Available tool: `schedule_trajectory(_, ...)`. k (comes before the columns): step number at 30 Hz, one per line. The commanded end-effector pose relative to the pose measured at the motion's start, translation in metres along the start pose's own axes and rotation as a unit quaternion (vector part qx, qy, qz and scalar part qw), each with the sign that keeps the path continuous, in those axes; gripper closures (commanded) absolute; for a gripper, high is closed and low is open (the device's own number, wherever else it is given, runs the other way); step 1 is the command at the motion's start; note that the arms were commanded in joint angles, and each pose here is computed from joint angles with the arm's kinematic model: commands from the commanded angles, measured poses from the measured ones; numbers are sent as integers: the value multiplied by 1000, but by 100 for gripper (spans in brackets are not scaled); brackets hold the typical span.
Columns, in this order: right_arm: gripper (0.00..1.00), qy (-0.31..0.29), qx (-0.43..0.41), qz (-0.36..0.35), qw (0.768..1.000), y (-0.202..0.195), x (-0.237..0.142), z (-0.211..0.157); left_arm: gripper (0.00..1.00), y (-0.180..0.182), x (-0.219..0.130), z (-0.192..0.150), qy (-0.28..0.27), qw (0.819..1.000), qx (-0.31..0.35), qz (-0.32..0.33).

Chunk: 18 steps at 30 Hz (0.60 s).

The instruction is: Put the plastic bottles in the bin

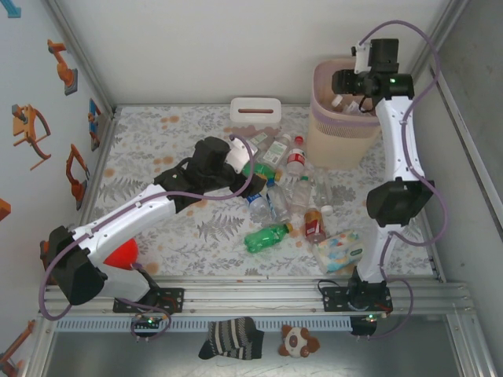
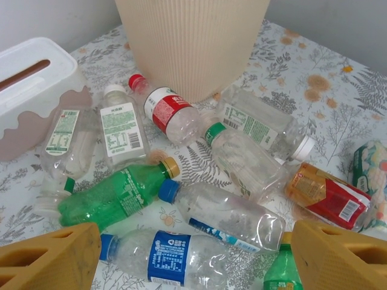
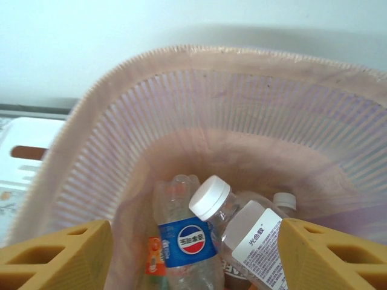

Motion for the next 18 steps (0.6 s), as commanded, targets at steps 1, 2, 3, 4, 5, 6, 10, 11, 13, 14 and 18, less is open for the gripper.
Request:
schedule_trajectory(1,31,-22,12,12,1000,4,-28,6,18,-4,0,-2,21,1000,-4,-19)
schedule_trajectory(2,31,-25,14,12,1000,5,-34,7,19,-5,2,-4,30,999,-1,-22)
schedule_trajectory(3,31,-28,15,12,999,6,-40,6,19,-6,5,-7,42,999,2,-24)
schedule_trajectory(4,31,-32,17,11,999,7,-46,6,20,-8,7,-9,53,998,8,-26)
schedule_trajectory(5,32,-36,17,12,999,8,-51,5,20,-9,10,-12,62,998,12,-27)
schedule_trajectory(6,32,-40,19,12,999,9,-57,4,20,-12,13,-15,75,997,19,-29)
schedule_trajectory(10,32,-55,23,13,998,14,-81,-1,22,-24,23,-32,135,989,52,-35)
schedule_trajectory(11,32,-57,24,12,998,15,-85,-3,22,-26,25,-36,148,987,60,-35)
schedule_trajectory(13,32,-62,25,7,998,16,-97,-8,22,-30,29,-46,178,981,75,-29)
schedule_trajectory(14,32,-64,25,5,998,18,-101,-10,22,-32,31,-50,190,978,79,-24)
schedule_trajectory(18,32,-64,27,0,998,21,-117,-22,19,-39,38,-67,234,967,104,0)
Point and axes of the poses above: each hand's point on the last joint's axis, 136 mm out from that joint toward the fingers, its own x axis out along the fingers, its own y axis along the line the jaws close on, z = x × y, the point moved 9 cm from there along -x, back along the fingers, and after that the axes turned 12 degrees about -x, right-handed, at the moved point
